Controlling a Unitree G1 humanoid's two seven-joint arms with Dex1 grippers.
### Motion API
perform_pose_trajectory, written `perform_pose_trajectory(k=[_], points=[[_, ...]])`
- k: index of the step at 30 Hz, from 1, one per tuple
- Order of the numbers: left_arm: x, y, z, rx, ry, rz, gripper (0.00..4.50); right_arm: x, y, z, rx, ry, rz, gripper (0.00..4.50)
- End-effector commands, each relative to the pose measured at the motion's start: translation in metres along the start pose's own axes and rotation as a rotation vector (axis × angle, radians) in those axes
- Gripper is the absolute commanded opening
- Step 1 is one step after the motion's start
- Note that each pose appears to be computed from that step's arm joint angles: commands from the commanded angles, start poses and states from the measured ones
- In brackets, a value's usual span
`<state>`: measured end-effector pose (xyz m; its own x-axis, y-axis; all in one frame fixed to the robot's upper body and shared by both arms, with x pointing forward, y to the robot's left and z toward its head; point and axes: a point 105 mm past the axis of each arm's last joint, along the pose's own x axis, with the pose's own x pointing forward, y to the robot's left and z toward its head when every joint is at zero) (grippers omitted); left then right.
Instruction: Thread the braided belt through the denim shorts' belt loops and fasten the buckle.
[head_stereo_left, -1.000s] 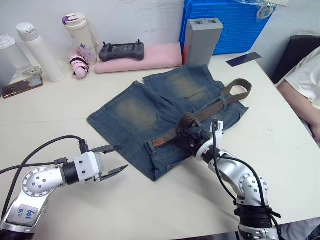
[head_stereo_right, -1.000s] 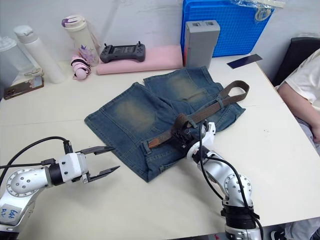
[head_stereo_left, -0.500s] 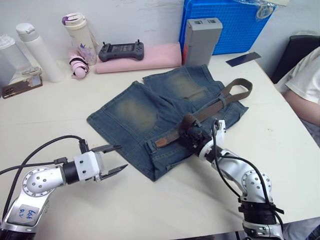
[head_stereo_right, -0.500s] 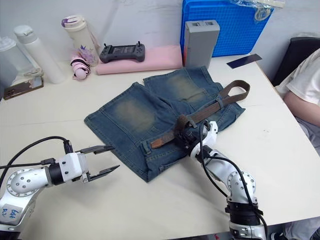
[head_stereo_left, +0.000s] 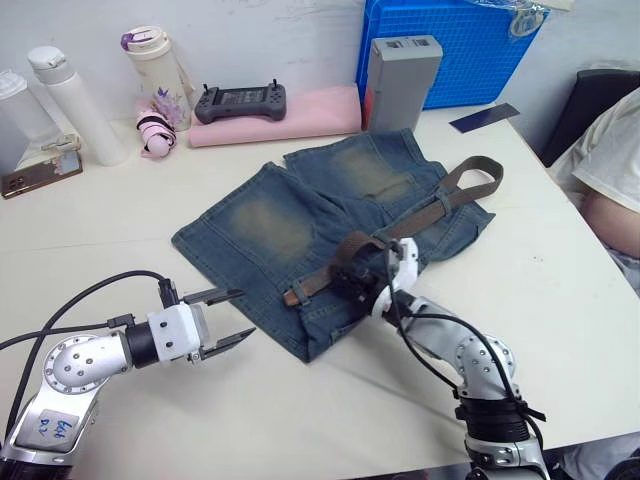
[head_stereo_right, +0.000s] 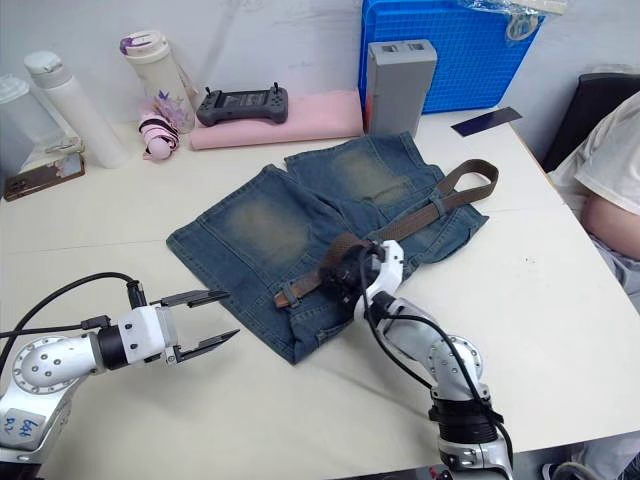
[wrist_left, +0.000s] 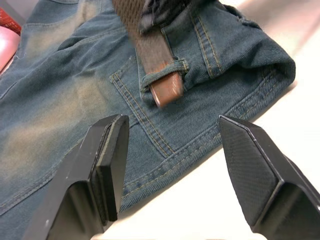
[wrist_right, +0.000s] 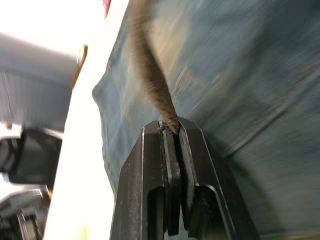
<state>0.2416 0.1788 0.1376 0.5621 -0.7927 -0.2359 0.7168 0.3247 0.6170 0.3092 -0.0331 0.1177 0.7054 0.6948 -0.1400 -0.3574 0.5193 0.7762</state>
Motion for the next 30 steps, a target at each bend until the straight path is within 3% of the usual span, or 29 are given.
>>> perform_pose_trajectory(k=[1,5,12,15,30], points=[[0.005,0.0,0.007,0.164,-0.014,-0.012,3.12,0.006,0.01,-0.006,-0.043,0.034,0.028,0.0],[0.013,-0.008,-0.006,0.406,0.021,-0.083,3.12,0.011,0.008,-0.013,-0.063,0.077,0.022,0.0],[0.031,-0.006,-0.018,0.617,0.003,-0.073,3.12,0.015,0.008,-0.017,-0.073,0.106,0.032,0.0],[0.037,0.002,-0.016,0.631,-0.023,-0.025,3.12,0.015,0.008,-0.017,-0.068,0.106,0.031,0.0],[0.049,-0.005,-0.026,0.657,-0.034,-0.059,3.12,0.015,0.009,-0.017,-0.076,0.106,0.028,0.0]])
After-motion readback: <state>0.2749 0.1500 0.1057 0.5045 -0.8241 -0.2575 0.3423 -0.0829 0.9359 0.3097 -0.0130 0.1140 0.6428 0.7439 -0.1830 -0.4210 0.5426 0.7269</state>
